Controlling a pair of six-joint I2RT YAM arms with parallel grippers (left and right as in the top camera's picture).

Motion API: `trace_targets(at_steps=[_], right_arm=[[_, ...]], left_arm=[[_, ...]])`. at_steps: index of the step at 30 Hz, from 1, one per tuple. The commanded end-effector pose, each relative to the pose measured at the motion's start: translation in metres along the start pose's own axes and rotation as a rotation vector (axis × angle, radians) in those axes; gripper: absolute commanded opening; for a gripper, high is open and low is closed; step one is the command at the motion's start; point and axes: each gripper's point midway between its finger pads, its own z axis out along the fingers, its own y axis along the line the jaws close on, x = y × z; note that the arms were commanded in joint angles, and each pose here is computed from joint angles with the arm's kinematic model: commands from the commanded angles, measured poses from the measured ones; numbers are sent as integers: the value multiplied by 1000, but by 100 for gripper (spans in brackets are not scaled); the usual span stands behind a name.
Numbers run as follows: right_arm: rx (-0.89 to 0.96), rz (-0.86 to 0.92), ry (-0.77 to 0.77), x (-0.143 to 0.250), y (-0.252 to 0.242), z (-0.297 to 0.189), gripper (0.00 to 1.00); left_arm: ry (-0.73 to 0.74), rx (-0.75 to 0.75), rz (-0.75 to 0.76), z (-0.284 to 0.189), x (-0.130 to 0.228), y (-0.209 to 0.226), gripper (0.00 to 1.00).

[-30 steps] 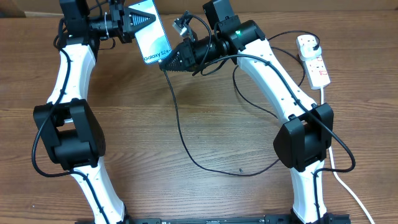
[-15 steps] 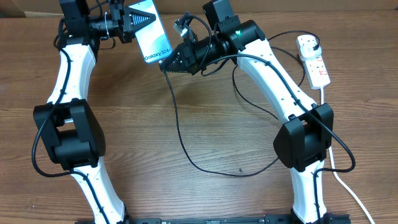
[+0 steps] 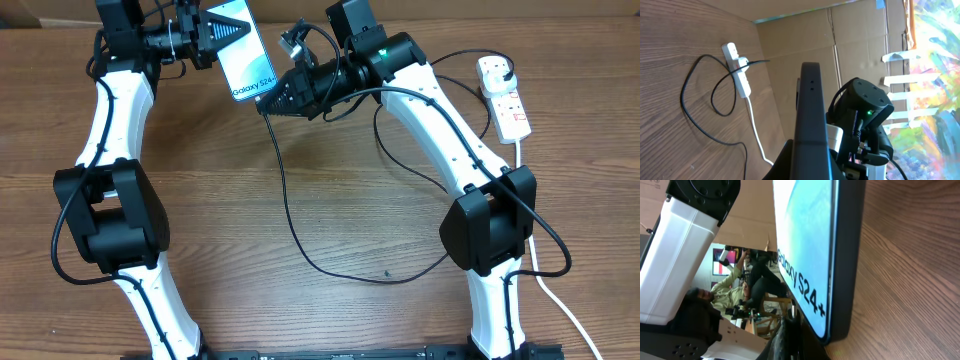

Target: Plug charger to phone and switch on socket

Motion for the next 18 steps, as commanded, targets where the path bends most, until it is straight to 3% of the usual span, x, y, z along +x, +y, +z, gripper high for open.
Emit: trace_targets(at_steps=[1, 18], right_arm=[[-3, 6, -5, -3, 0, 3, 4], [2, 45, 7, 0, -7, 5, 4]], left_arm=[[18, 13, 10, 1, 2, -8, 4], [19, 13, 11, 1, 2, -8, 4]])
